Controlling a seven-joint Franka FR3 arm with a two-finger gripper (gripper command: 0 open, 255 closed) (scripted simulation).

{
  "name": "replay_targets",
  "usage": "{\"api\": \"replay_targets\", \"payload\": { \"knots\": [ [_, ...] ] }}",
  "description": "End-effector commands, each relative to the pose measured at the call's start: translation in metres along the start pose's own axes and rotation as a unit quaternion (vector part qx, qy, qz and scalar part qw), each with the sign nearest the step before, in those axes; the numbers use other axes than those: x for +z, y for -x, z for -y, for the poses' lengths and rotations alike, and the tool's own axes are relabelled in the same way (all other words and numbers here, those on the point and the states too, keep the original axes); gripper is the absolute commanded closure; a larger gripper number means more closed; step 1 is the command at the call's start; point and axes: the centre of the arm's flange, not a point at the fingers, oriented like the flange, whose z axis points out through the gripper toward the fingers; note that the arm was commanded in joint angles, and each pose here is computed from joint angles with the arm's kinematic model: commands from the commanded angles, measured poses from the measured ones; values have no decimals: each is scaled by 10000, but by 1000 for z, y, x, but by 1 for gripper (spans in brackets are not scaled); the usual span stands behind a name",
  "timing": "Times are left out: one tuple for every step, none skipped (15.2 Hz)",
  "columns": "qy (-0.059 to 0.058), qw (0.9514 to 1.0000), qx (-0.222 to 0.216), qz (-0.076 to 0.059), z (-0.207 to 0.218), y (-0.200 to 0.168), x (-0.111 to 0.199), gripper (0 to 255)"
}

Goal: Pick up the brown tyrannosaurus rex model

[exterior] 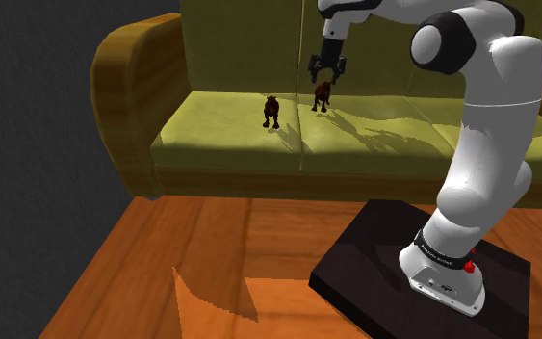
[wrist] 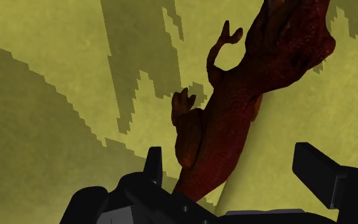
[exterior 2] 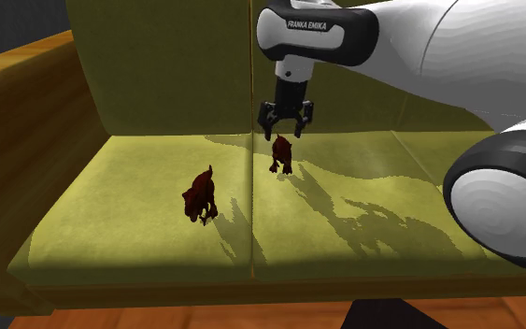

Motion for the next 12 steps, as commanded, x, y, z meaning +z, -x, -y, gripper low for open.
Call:
{"api": "replay_targets", "payload": {
  "knots": [
    [-12, 10000, 16, 2, -3, -3, 8, 0],
    [-12, 10000, 16, 2, -4, -4, 14, 0],
    [-12, 10000, 16, 2, -5, -4, 19, 0],
    [-12, 10000, 16, 2, -6, -4, 24, 0],
    [-12, 10000, 16, 2, -6, -5, 29, 0],
    [-12, 10000, 16, 2, -8, -5, 37, 0],
    [-12, 10000, 16, 2, -8, -5, 37, 0],
    [-12, 10000, 16, 2, -8, -5, 37, 0],
    [-12, 10000, 15, 1, -8, -5, 37, 255],
    [-12, 10000, 15, 1, -8, -5, 37, 255],
    [-12, 10000, 15, 1, -8, -5, 37, 255],
    [-12, 10000, 16, 1, -8, -5, 37, 255]
  ]
}}
